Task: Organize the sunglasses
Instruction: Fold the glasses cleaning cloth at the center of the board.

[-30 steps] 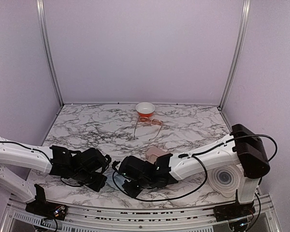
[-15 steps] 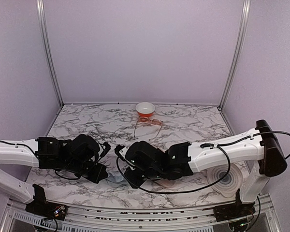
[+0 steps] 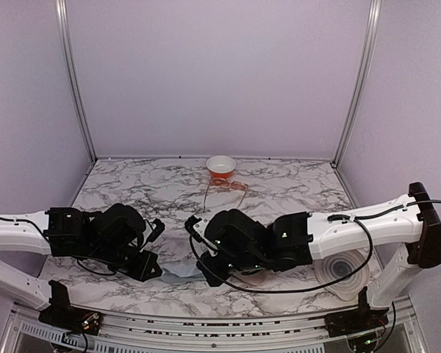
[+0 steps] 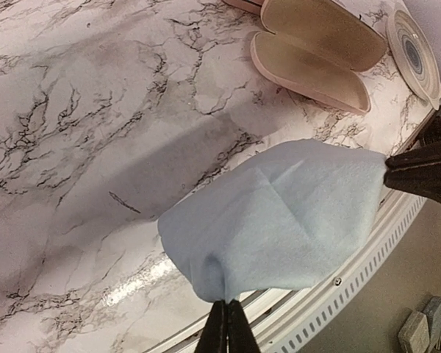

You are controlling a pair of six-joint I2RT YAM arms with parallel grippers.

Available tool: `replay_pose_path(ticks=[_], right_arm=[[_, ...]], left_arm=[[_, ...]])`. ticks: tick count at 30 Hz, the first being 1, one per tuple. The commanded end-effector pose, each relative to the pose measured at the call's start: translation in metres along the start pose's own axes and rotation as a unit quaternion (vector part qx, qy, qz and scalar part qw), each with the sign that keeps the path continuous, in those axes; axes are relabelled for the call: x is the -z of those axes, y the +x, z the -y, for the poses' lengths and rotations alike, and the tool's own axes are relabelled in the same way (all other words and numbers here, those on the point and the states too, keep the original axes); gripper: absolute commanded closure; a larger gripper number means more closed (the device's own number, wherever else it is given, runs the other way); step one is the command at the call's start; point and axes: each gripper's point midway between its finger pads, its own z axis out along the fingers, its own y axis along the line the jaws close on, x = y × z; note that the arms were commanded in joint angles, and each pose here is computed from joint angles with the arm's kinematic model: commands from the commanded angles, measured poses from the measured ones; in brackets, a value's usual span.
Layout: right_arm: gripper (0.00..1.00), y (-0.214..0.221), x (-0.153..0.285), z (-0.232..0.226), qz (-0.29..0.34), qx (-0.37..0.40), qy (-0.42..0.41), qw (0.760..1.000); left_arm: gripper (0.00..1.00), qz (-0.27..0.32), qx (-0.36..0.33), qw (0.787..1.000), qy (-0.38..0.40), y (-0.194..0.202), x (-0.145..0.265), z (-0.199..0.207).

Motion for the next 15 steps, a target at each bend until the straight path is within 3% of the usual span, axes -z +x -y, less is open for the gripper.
replay_pose_path(ticks=[1, 15], right_arm=[[1.0, 0.005, 0.01, -0.024, -0.007, -0.019, -0.047, 0.999], [1.0, 0.023, 0.025, -0.026, -0.024, -0.062, -0.014, 0.998]], left_arm=[[1.0, -0.017, -0.001, 1.0, 0.021, 0.009, 0.009, 0.017], [1.0, -0.015, 0.002, 0.999, 0.038, 0.026, 0.021, 0.038]])
